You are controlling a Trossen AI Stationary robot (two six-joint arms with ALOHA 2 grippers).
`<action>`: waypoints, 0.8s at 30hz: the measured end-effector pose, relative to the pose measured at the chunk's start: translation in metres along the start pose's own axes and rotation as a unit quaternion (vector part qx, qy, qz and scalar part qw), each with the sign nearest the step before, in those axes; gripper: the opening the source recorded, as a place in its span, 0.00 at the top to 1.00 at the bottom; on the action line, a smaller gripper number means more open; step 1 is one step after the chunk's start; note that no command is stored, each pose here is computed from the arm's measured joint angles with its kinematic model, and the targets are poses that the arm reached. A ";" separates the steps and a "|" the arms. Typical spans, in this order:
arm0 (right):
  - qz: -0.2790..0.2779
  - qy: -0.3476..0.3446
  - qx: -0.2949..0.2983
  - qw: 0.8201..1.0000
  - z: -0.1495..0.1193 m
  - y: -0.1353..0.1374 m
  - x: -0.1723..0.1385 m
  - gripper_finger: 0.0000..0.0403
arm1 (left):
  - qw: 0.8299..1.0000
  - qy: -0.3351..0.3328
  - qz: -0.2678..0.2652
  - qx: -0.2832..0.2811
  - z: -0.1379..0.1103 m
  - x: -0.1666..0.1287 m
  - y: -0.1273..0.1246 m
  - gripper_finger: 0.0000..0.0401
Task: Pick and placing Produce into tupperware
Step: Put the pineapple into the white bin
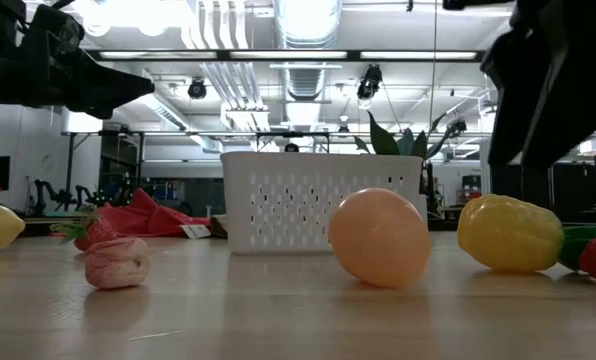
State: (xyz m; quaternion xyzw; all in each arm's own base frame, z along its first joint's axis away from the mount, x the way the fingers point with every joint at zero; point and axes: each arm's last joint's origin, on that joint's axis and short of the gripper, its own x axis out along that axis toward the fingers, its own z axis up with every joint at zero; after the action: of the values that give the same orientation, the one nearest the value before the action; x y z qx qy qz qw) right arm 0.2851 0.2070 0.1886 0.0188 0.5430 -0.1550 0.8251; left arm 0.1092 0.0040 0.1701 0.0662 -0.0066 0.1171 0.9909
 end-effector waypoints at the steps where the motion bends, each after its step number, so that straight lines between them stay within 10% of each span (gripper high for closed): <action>1: -0.004 0.003 0.001 1.000 -0.001 -0.001 0.002 0.22 | 1.000 0.000 0.000 0.000 0.000 0.000 0.000 0.80; 24: 0.029 0.009 0.010 0.999 -0.006 -0.012 0.034 0.22 | 1.000 0.000 0.000 0.000 0.000 0.000 0.000 0.80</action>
State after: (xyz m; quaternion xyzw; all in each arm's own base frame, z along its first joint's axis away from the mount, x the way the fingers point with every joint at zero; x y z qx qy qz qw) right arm 0.2884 0.1884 0.1571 0.0438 0.5479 -0.1357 0.8243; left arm 0.1092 0.0040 0.1701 0.0663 -0.0064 0.1170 0.9909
